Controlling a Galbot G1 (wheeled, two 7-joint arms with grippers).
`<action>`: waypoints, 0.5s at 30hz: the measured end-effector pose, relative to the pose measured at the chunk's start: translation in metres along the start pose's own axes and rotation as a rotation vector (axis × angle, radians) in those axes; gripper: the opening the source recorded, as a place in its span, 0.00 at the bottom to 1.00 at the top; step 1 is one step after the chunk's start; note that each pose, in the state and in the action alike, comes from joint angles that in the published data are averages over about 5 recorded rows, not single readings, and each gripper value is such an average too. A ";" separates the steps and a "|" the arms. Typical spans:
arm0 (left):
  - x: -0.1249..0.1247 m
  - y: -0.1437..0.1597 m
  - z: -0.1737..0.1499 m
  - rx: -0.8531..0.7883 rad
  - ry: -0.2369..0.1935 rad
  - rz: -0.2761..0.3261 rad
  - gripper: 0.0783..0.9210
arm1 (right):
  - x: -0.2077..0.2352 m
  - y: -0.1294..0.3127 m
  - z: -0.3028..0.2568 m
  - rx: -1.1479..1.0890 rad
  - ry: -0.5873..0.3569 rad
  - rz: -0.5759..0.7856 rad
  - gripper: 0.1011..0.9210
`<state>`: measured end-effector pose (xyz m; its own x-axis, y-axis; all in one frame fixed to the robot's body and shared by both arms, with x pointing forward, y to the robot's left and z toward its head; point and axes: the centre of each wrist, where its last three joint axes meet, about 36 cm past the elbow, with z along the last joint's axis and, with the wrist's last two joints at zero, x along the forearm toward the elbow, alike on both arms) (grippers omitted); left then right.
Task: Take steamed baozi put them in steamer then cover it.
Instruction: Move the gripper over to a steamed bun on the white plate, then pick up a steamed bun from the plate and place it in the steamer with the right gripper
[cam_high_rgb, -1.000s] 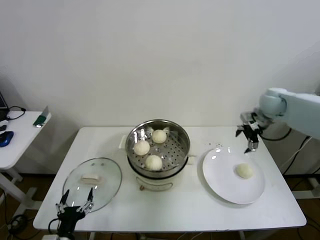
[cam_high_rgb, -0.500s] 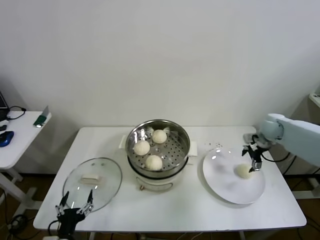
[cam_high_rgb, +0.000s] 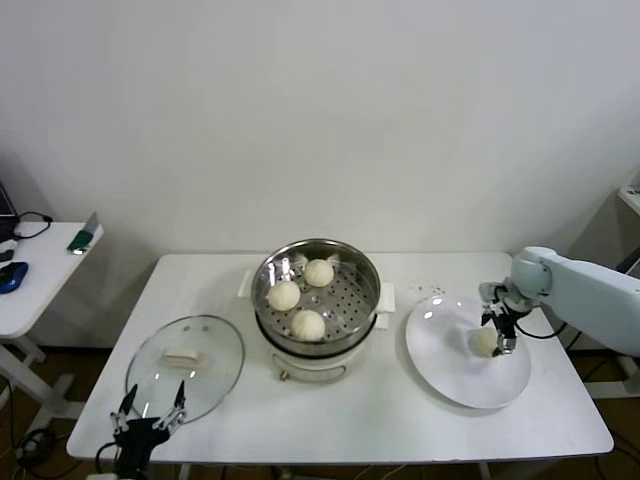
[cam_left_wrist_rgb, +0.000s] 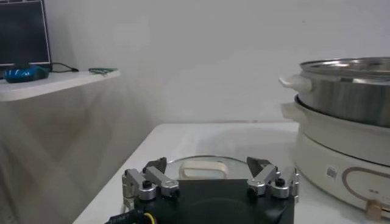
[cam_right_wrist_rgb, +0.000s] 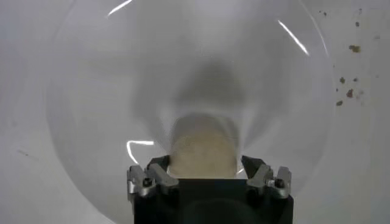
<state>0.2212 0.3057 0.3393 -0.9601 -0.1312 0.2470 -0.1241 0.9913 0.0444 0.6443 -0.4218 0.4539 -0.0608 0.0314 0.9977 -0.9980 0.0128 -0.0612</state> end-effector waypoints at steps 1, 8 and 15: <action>0.000 0.000 0.000 0.000 -0.001 0.000 0.88 | 0.000 0.000 0.000 -0.001 0.001 -0.001 0.70; 0.000 0.000 -0.001 0.002 -0.003 -0.001 0.88 | 0.010 -0.002 0.003 -0.009 0.001 0.001 0.49; -0.001 -0.001 -0.003 0.003 -0.006 0.002 0.88 | 0.055 -0.013 -0.001 -0.003 -0.032 0.038 0.46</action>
<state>0.2229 0.3049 0.3416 -0.9618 -0.1293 0.2413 -0.1230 0.9916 0.0410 0.6539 -0.4190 0.5099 -0.0995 0.0002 0.9950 -0.9949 0.0153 -0.0995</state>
